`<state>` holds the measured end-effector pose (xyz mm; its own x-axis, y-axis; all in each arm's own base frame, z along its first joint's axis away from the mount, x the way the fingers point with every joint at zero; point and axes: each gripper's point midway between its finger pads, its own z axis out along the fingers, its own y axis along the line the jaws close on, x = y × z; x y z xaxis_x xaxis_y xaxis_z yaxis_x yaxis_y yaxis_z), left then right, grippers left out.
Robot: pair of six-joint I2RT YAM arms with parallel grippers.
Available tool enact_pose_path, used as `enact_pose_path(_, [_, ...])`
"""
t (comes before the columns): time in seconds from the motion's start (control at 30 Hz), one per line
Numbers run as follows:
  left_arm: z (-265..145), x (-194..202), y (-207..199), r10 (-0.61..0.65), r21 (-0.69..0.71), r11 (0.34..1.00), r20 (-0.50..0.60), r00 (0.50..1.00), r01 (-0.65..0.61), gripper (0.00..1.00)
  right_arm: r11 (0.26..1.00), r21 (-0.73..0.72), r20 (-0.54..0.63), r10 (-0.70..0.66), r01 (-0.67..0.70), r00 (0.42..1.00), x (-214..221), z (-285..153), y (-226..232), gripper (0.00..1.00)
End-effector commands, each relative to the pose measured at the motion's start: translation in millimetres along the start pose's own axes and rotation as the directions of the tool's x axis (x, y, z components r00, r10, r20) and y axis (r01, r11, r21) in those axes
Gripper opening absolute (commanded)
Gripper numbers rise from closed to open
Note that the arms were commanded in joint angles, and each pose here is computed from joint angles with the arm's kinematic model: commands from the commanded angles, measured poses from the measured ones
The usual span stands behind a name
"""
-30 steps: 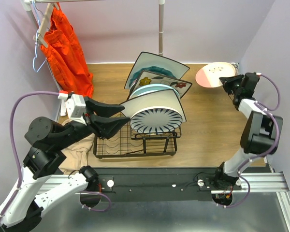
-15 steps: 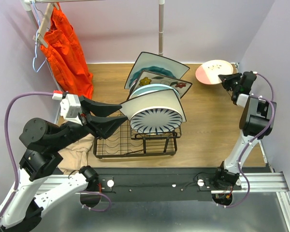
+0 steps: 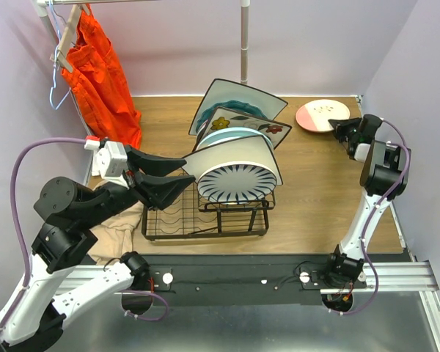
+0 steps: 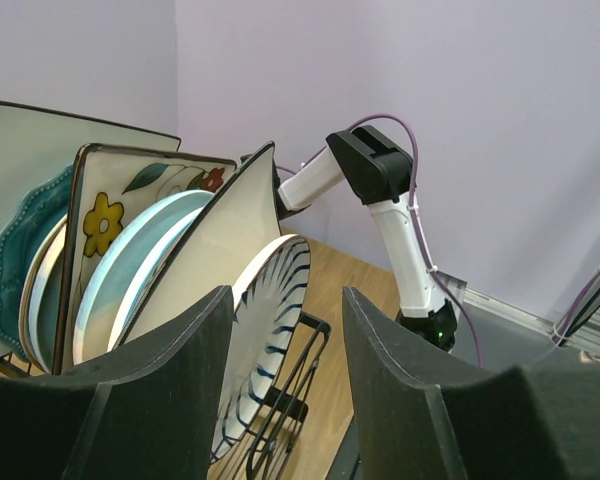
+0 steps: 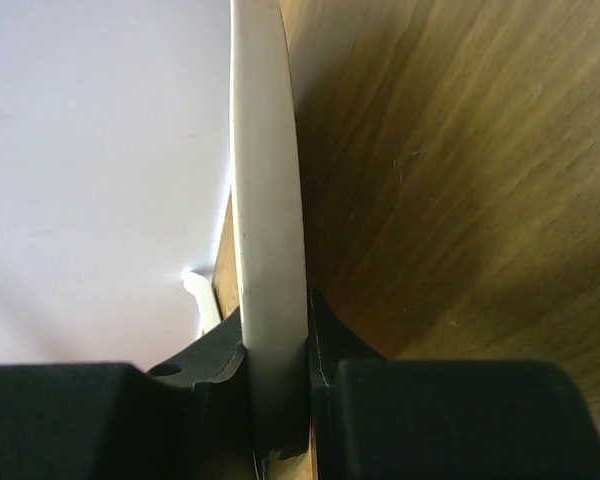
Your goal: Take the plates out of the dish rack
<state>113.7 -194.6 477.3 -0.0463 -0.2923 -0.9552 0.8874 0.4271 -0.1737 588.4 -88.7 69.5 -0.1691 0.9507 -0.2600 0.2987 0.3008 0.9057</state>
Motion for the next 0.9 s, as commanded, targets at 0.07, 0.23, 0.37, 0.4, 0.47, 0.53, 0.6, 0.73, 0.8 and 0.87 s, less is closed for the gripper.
enact_pose_path(0.07, [4,9,6,-0.004,-0.022,1.0,-0.025,1.0,0.004,0.57,0.998,-0.061,0.119,-0.025,0.033,0.993,-43,4,21,0.21])
enact_pose_path(0.23, [4,9,7,-0.005,-0.026,1.0,-0.027,1.0,0.004,0.57,0.999,-0.008,0.106,-0.035,0.036,0.994,-52,14,8,0.37])
enact_pose_path(0.37, [7,11,10,-0.004,-0.036,0.999,-0.037,0.999,0.003,0.57,0.999,0.018,0.121,-0.049,0.047,0.992,-59,15,3,0.43])
enact_pose_path(0.4, [7,11,10,-0.003,-0.035,0.999,-0.038,0.999,0.002,0.57,0.998,0.034,0.128,-0.063,0.059,0.99,-62,15,0,0.44])
enact_pose_path(0.47, [7,11,10,-0.003,-0.036,0.999,-0.038,0.999,0.002,0.57,0.995,0.076,0.122,-0.076,0.067,0.99,-66,16,-6,0.45])
enact_pose_path(0.53, [7,11,11,-0.001,-0.039,0.999,-0.037,0.999,-0.001,0.57,0.988,0.132,0.126,-0.1,0.083,0.987,-72,14,-16,0.46])
enact_pose_path(0.6, [7,12,12,-0.001,-0.043,0.999,-0.039,0.999,0.0,0.57,0.982,0.16,0.156,-0.122,0.097,0.98,-85,11,-20,0.47])
enact_pose_path(0.73, [7,12,12,0.0,-0.042,0.999,-0.041,0.999,-0.002,0.57,0.968,0.222,0.165,-0.158,0.119,0.974,-96,7,-28,0.5])
enact_pose_path(0.8, [8,12,12,0.001,-0.044,0.999,-0.042,0.999,-0.003,0.58,0.954,0.267,0.177,-0.187,0.136,0.966,-103,6,-35,0.5])
enact_pose_path(0.87, [8,11,12,0.002,-0.043,0.999,-0.039,0.999,-0.003,0.58,0.947,0.288,0.181,-0.197,0.139,0.964,-105,4,-39,0.51])
